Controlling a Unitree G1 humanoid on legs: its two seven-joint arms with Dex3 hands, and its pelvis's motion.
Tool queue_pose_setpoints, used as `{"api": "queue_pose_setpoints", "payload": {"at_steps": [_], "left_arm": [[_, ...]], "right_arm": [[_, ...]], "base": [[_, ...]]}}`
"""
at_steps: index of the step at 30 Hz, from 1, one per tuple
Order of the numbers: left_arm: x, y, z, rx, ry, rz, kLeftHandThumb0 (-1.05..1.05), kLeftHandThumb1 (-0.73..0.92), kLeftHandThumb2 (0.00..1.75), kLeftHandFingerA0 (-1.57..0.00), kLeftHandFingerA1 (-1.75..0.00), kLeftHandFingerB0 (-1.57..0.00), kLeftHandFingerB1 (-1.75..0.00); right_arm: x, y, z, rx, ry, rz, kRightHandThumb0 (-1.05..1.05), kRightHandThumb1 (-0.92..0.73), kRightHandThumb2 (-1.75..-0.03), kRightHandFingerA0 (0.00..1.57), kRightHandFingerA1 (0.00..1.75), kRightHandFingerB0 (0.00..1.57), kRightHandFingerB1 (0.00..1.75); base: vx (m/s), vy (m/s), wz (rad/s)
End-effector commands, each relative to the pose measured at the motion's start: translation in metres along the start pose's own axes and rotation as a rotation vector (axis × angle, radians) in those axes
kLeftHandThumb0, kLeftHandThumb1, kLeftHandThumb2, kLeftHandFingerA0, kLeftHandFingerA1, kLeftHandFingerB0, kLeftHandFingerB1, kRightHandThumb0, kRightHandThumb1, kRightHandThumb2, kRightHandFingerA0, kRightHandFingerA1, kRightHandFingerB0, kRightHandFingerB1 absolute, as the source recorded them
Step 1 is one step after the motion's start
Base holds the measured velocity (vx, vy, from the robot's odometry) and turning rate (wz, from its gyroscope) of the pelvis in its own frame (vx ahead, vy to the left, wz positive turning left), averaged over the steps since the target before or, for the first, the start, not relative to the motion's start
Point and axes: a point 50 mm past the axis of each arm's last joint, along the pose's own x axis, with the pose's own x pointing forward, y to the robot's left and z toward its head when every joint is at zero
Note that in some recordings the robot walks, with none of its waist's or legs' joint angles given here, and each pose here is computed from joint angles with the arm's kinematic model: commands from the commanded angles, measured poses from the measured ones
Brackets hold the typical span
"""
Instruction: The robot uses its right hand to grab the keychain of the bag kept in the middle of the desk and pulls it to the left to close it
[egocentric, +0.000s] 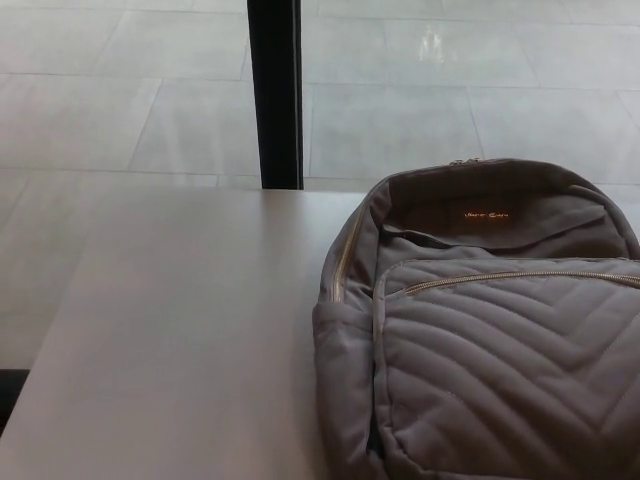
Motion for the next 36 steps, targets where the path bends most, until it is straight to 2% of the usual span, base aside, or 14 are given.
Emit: {"api": "queue_pose_setpoints", "payload": {"at_steps": [1,8,9,10,11,19,20,26,27,28,33,34,35,36], "left_arm": [[-0.005,0.001,0.004,0.097,-0.023,-0.036,-0.64,0.63,0.59,-0.63,-0.57,-0.58,-0.48],[-0.009,0.001,0.001,0.1,-0.013,-0.027,-0.63,0.64,0.59,-0.66,-0.62,-0.61,-0.51],[-0.008,0.002,0.001,0.105,-0.011,-0.029,-0.63,0.64,0.59,-0.65,-0.61,-0.6,-0.51],[-0.008,0.002,0.001,0.122,-0.014,-0.036,-0.64,0.65,0.6,-0.63,-0.6,-0.58,-0.5],[-0.008,0.002,0.001,0.12,-0.015,-0.039,-0.63,0.64,0.59,-0.65,-0.62,-0.6,-0.51],[-0.008,0.001,0.0,0.138,-0.01,-0.049,-0.62,0.65,0.59,-0.64,-0.6,-0.58,-0.49],[-0.007,0.001,-0.001,0.137,-0.009,-0.05,-0.62,0.65,0.6,-0.64,-0.6,-0.57,-0.49],[-0.011,0.0,-0.002,0.122,-0.004,-0.065,-0.59,0.66,0.6,-0.61,-0.62,-0.55,-0.5],[-0.012,0.0,-0.003,0.123,-0.001,-0.061,-0.61,0.66,0.59,-0.62,-0.62,-0.55,-0.5],[-0.012,0.001,-0.004,0.113,0.005,-0.051,-0.6,0.65,0.59,-0.64,-0.61,-0.57,-0.5],[-0.011,0.001,-0.005,0.106,0.006,-0.043,-0.6,0.65,0.6,-0.66,-0.61,-0.59,-0.5],[-0.011,0.001,-0.006,0.08,0.006,-0.057,-0.58,0.66,0.6,-0.6,-0.61,-0.55,-0.5],[-0.01,0.0,-0.007,0.068,0.007,-0.056,-0.59,0.67,0.6,-0.64,-0.61,-0.59,-0.51],[-0.01,-0.001,-0.006,0.071,0.001,-0.06,-0.59,0.67,0.6,-0.65,-0.61,-0.59,-0.51]], "right_arm": [[0.007,0.007,-0.006,-0.105,0.09,0.094,-0.47,-0.52,-0.7,0.16,0.49,0.16,0.38],[0.01,0.002,-0.027,-0.236,0.189,0.111,-0.41,-0.56,-0.73,0.24,0.52,0.23,0.41],[0.009,0.0,-0.029,-0.278,0.197,0.106,-0.35,-0.63,-0.59,0.3,0.5,0.29,0.33],[0.009,-0.002,-0.031,-0.286,0.213,0.106,-0.33,-0.63,-0.59,0.3,0.51,0.29,0.33],[0.008,-0.004,-0.033,-0.31,0.223,0.105,-0.4,-0.52,-0.74,0.28,0.55,0.28,0.44],[0.011,-0.009,-0.03,-0.434,0.234,0.106,-0.4,-0.55,-0.73,0.31,0.51,0.33,0.43],[0.012,-0.008,-0.029,-0.438,0.23,0.109,-0.33,-0.62,-0.59,0.35,0.47,0.37,0.34],[0.016,-0.008,-0.025,-0.491,0.182,0.13,-0.23,-0.64,-0.59,0.39,0.52,0.41,0.37],[0.018,-0.005,-0.024,-0.488,0.179,0.135,-0.15,-0.64,-0.58,0.44,0.51,0.42,0.38],[0.019,-0.003,-0.024,-0.484,0.176,0.141,-0.2,-0.61,-0.64,0.43,0.52,0.41,0.41],[0.018,0.002,-0.025,-0.485,0.146,0.16,-0.15,-0.65,-0.59,0.48,0.53,0.41,0.38],[0.018,0.003,-0.025,-0.479,0.139,0.161,-0.15,-0.66,-0.59,0.49,0.54,0.41,0.38],[0.018,0.006,-0.026,-0.472,0.117,0.159,-0.13,-0.65,-0.59,0.63,0.66,0.44,0.4],[0.017,0.008,-0.028,-0.472,0.107,0.153,-0.14,-0.66,-0.59,0.66,0.94,0.44,0.4]], "base": [[0.0,0.0,0.0],[0.0,0.0,0.0],[0.0,0.0,0.0],[0.0,0.0,0.0],[0.0,0.0,0.0],[0.0,0.0,0.0],[0.0,0.0,0.0],[0.0,0.0,0.0],[0.0,0.0,0.0],[0.0,0.0,0.0],[0.0,0.0,0.0],[0.0,0.0,0.0],[0.0,0.0,0.0],[0.0,0.0,0.0]]}}
